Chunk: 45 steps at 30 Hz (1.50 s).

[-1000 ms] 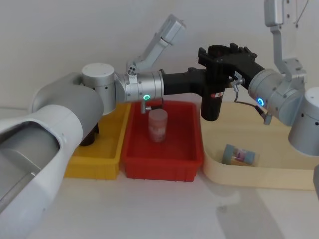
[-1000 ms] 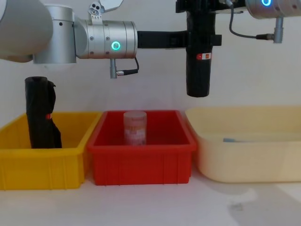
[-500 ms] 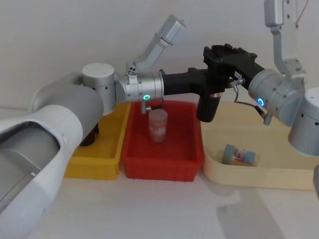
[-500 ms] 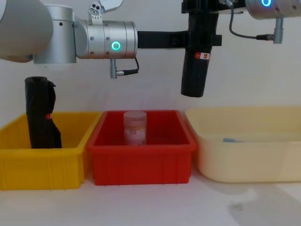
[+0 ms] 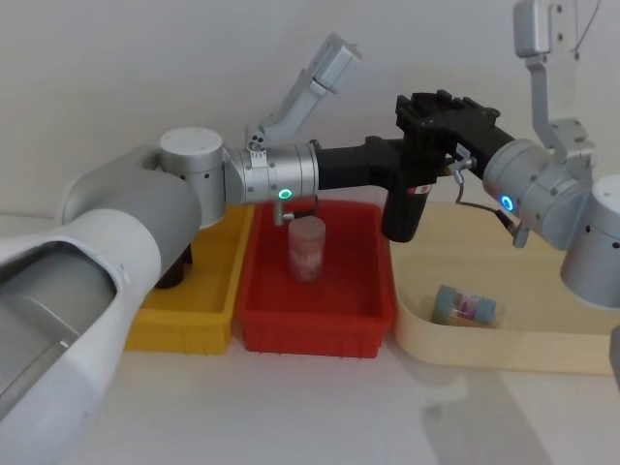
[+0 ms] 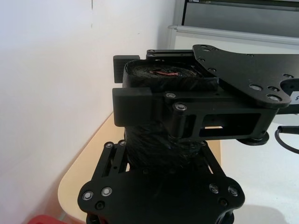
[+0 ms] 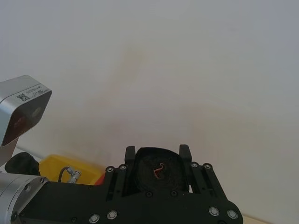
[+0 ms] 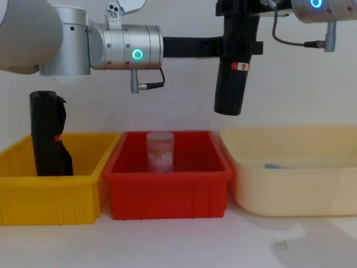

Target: Pick up the garbage bag with the one hand and transfer it to the other hand.

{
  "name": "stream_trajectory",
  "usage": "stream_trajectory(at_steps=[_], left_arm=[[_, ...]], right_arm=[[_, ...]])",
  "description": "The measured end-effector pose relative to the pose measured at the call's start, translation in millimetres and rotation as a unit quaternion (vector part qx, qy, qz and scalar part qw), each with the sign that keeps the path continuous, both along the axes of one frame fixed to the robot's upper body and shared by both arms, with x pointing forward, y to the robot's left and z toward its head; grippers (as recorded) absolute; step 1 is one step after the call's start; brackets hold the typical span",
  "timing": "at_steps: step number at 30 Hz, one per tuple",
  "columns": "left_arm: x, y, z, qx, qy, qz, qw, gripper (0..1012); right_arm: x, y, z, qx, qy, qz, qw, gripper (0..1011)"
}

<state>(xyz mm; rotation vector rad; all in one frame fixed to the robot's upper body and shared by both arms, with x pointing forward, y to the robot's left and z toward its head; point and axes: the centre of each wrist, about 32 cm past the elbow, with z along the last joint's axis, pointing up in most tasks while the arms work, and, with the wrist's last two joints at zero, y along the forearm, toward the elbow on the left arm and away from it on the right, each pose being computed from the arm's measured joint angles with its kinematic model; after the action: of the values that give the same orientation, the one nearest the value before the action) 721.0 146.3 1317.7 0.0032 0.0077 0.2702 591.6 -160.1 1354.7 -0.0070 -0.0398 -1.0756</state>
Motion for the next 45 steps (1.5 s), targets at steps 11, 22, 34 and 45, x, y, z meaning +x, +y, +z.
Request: stream_trajectory(at_steps=[11,22,34,45], left_arm=[[0.0,0.0,0.0,0.0,0.0,0.0,1.0,466],[0.0,0.0,0.0,0.0,0.0,0.0,1.0,657],[0.0,0.0,0.0,0.0,0.0,0.0,1.0,1000],[0.0,0.0,0.0,0.0,0.0,0.0,1.0,1001]], right_arm=[[0.0,-0.1,0.0,0.0,0.0,0.0,1.0,560],[0.1,-0.3,-0.2,-0.001,0.0,-0.001,1.0,557],[-0.3,0.3,-0.8,-0.002,-0.003,-0.005,1.0,557],[1.6,0.0,-4.6,-0.015,-0.021,-0.053,0.9983,557]])
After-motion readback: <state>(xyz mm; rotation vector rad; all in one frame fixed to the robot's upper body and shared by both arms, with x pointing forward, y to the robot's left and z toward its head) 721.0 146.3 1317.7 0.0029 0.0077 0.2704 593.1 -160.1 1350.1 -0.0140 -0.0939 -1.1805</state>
